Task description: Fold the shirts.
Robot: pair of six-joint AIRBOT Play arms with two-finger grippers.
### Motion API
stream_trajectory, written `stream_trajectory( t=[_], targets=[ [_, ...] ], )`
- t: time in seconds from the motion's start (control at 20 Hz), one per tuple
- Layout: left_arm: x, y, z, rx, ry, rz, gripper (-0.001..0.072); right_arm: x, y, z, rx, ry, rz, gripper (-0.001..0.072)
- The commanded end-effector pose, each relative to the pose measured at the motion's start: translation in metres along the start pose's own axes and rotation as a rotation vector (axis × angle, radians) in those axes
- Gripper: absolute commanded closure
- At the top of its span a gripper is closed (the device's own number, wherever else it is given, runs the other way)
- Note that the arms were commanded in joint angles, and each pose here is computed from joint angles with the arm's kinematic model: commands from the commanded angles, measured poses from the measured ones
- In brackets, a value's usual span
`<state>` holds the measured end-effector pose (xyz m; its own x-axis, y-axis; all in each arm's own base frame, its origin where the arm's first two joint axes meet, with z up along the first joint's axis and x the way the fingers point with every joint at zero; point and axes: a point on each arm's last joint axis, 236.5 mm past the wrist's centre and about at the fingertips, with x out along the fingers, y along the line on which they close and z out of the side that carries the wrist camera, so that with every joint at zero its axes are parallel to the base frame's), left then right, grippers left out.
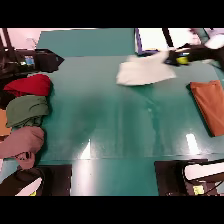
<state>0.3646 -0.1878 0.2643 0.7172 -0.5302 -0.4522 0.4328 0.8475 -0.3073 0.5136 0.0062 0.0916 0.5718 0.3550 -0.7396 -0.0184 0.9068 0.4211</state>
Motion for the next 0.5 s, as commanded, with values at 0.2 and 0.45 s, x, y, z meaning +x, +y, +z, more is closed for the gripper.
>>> stream_trajectory(
  t=[0.2, 0.45],
  targets=[
    [0.004, -0.054, 0.010, 0.052, -0.073, -0.114, 0.0687, -0.155, -0.205, -0.012, 0.356, -0.251, -0.320, 0.0695],
    [0.004, -0.054, 0.009, 0.045, -0.068, -0.115, 0.0687, -0.179, -0.226, -0.009, 0.387, -0.301, -0.358, 0.0695]
  ],
)
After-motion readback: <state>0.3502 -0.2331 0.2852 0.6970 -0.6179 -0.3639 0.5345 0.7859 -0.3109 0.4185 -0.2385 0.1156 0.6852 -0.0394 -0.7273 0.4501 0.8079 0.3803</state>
